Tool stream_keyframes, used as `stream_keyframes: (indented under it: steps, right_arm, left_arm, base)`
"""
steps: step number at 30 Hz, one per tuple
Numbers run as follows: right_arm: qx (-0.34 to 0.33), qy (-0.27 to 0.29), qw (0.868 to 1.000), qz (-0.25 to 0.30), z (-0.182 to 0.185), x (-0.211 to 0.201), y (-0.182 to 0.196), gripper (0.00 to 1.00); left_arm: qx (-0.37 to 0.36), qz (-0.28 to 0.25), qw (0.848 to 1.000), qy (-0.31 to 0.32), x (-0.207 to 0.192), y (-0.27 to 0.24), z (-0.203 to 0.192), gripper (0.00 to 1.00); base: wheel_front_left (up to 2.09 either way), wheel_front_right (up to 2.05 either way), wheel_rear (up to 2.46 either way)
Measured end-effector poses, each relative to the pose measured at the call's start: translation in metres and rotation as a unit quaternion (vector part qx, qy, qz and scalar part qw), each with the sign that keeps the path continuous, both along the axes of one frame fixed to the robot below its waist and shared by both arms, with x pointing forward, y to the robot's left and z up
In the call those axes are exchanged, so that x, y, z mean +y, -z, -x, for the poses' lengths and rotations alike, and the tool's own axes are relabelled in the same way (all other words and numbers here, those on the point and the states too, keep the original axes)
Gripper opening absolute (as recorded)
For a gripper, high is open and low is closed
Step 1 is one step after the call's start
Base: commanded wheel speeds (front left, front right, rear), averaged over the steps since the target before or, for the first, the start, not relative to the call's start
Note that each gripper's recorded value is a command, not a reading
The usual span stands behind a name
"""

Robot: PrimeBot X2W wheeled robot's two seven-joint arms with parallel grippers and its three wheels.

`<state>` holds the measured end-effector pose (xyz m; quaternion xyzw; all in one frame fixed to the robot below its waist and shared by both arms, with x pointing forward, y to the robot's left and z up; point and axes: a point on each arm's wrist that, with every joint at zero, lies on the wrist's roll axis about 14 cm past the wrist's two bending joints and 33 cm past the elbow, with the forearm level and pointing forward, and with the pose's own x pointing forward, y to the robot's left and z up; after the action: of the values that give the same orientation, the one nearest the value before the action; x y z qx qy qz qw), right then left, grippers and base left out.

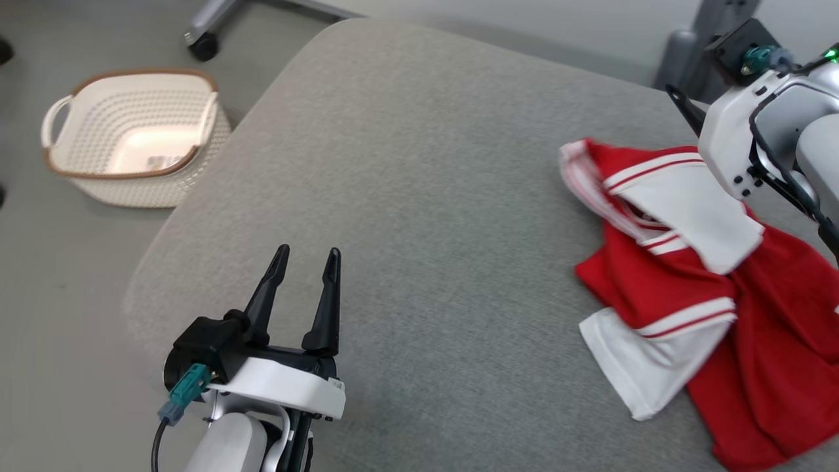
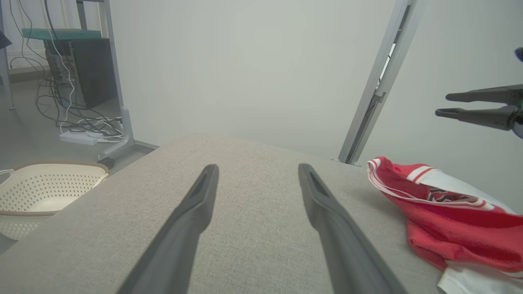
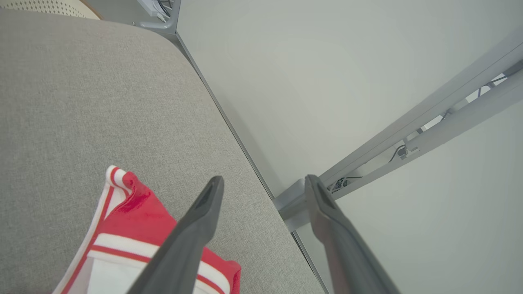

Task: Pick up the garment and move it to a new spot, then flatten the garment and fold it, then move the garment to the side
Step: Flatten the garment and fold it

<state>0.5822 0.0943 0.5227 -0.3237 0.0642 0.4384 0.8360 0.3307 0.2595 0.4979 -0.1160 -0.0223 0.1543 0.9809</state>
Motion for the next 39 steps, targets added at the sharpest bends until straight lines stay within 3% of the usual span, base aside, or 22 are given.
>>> stream_keyframes:
  steps: [6, 10, 13, 21, 23, 26, 31, 39]
  right_arm:
    - [-0.051, 0.009, 0.992, -0.117, 0.0, -0.021, -0.059, 1.0]
    - [-0.092, 0.038, 0.976, -0.192, -0.002, -0.06, -0.094, 1.0]
    - [-0.101, 0.078, 0.965, -0.23, 0.001, -0.097, -0.1, 1.0]
    - [-0.104, 0.189, 0.926, -0.311, 0.053, -0.19, -0.066, 1.0]
    - [-0.099, 0.207, 0.924, -0.305, 0.082, -0.2, -0.04, 1.0]
    - [-0.09, 0.262, 0.903, -0.328, 0.12, -0.221, -0.016, 1.0]
    - [-0.09, 0.308, 0.885, -0.337, 0.162, -0.233, 0.0, 1.0]
    - [-0.105, 0.316, 0.879, -0.34, 0.17, -0.234, -0.006, 1.0]
  left_arm:
    - [-0.02, -0.009, 0.999, 0.033, -0.015, -0.01, -0.015, 1.0]
    - [-0.034, -0.013, 0.997, 0.064, -0.032, -0.017, -0.027, 1.0]
    - [-0.043, -0.013, 0.995, 0.092, -0.048, -0.021, -0.036, 1.0]
    - [-0.055, -0.009, 0.986, 0.156, -0.09, -0.024, -0.053, 1.0]
    - [-0.055, -0.009, 0.984, 0.17, -0.099, -0.024, -0.055, 1.0]
    - [-0.052, -0.005, 0.981, 0.184, -0.109, -0.022, -0.055, 1.0]
    - [-0.053, -0.004, 0.978, 0.203, -0.122, -0.022, -0.055, 1.0]
    - [-0.047, -0.002, 0.967, 0.249, -0.149, -0.016, -0.06, 1.0]
  base:
    - [0.0, 0.0, 0.0]
    - [0.0, 0.0, 0.0]
    - [0.0, 0.0, 0.0]
    - [0.0, 0.0, 0.0]
    - [0.0, 0.0, 0.0]
    - [0.0, 0.0, 0.0]
    - [0.0, 0.0, 0.0]
    - [0.0, 0.0, 0.0]
